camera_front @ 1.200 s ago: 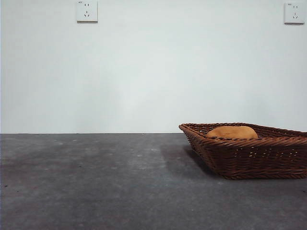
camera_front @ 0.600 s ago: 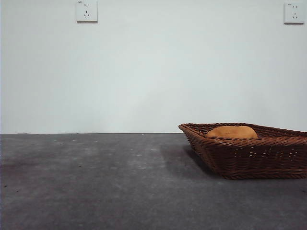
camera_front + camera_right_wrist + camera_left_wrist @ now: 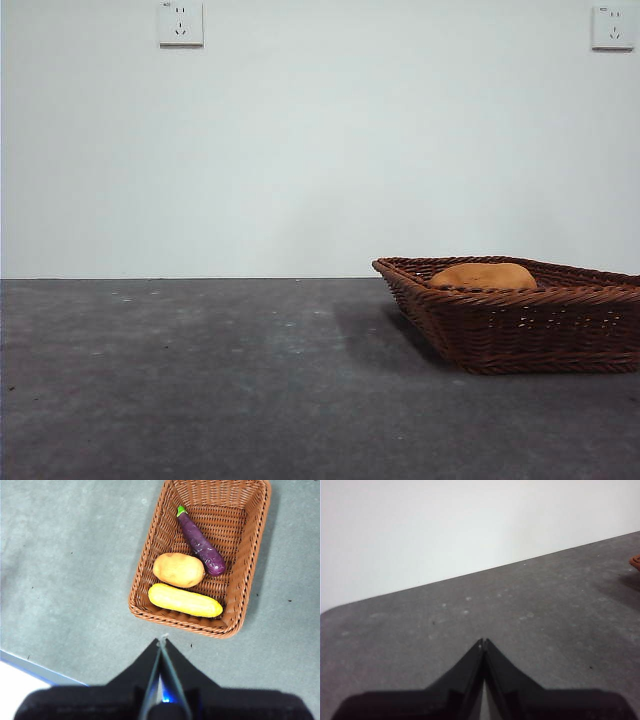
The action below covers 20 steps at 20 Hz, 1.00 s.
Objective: Help me put the vegetables on the table into the basket
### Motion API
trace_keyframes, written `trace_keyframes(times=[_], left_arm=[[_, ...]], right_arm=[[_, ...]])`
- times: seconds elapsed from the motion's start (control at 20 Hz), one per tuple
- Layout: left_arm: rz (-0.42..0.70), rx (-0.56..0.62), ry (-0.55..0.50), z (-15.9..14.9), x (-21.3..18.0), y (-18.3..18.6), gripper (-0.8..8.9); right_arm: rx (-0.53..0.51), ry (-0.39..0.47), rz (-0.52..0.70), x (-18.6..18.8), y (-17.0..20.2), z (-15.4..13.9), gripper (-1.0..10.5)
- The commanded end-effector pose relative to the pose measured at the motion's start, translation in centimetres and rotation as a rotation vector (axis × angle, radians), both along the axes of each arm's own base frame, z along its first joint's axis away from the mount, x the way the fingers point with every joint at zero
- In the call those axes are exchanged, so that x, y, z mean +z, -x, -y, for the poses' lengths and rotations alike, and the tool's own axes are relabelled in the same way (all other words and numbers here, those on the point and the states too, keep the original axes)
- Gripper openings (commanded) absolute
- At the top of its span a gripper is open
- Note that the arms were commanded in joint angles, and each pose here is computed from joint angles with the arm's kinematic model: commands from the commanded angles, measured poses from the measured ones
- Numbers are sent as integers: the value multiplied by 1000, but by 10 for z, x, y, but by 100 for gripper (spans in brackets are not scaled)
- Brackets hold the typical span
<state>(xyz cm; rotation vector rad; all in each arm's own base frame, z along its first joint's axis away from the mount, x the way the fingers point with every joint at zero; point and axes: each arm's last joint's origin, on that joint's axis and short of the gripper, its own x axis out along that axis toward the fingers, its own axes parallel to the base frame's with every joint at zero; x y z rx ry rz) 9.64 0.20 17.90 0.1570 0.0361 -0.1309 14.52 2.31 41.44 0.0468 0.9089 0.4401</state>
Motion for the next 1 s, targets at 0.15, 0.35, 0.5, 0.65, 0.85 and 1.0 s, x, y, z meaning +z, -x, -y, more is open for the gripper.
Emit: trace_keyframes(times=[0.15,0.35,0.5,0.65,0.85,1.0], left_arm=[[-60,37,86,-1,-23,0,-4],[-121,42,107,-1,-29,0,-3],[-127,41,160,-1,-29,0,-4],[-134,42,160,-1,-29,0,-4],[-141,43,161,-1,-30,0,-4],[-145,43,161,-1,-30,-1,-4]], right_arm=[[-1,-2,-26,-1,1,0,2],[-7,5,-25,-1,1,0,2],[-24,29,-22,-2,1,1,2],[-51,67,-19,-2,1,2,2],[-77,102,-15,-2,0,3,2],[-89,120,-13,-2,0,4,2]])
